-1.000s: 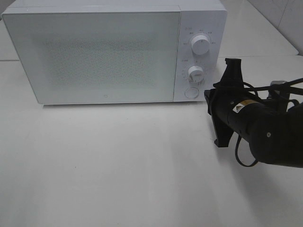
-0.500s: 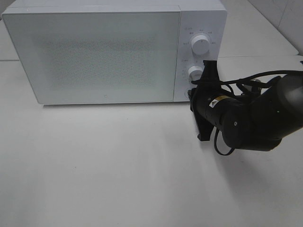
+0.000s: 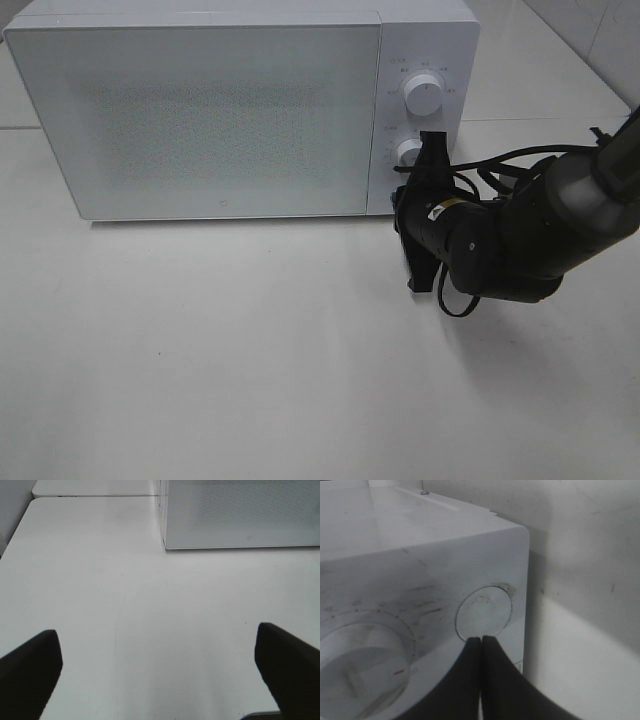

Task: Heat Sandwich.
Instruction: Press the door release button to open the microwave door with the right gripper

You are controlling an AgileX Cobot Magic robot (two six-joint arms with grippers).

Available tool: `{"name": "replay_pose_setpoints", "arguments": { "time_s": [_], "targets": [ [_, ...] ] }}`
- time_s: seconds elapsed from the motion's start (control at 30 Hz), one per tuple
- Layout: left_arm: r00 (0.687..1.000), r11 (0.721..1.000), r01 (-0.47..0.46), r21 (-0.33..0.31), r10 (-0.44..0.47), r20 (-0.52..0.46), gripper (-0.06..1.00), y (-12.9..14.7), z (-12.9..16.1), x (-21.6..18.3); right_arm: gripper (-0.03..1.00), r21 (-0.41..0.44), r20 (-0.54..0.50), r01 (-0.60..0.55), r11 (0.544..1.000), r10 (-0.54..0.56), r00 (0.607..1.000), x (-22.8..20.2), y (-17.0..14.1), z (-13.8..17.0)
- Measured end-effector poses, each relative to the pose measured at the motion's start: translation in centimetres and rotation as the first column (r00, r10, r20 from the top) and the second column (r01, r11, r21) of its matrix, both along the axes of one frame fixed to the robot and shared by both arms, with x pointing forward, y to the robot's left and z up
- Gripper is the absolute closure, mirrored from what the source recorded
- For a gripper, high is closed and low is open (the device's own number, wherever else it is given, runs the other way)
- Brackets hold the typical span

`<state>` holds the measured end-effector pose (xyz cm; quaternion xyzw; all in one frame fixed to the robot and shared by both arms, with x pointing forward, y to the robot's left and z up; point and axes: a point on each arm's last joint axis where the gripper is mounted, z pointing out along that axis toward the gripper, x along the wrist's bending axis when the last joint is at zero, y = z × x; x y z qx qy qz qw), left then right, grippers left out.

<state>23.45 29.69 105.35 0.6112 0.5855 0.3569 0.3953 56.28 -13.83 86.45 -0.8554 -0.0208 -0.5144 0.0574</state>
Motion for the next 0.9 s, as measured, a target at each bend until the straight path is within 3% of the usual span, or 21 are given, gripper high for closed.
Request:
{"name": "replay_pose_setpoints", "arguments": {
  "time_s": [0.37,0.9],
  "targets": [
    [1.000,1.000,0.000,0.000,0.000,0.000,-0.05,0.0,0.0,0.0,0.96,-0.006,-0.013,0.056,0.998,-0.056,0.998,1.0,-1.5,-0.5],
    [1.000,1.000,0.000,0.000,0.000,0.000,-0.05,0.0,0.0,0.0,0.96,0.004,-0.036,0.040,0.999,-0.040,0.999,1.8,-0.9,-0.3]
  ]
}}
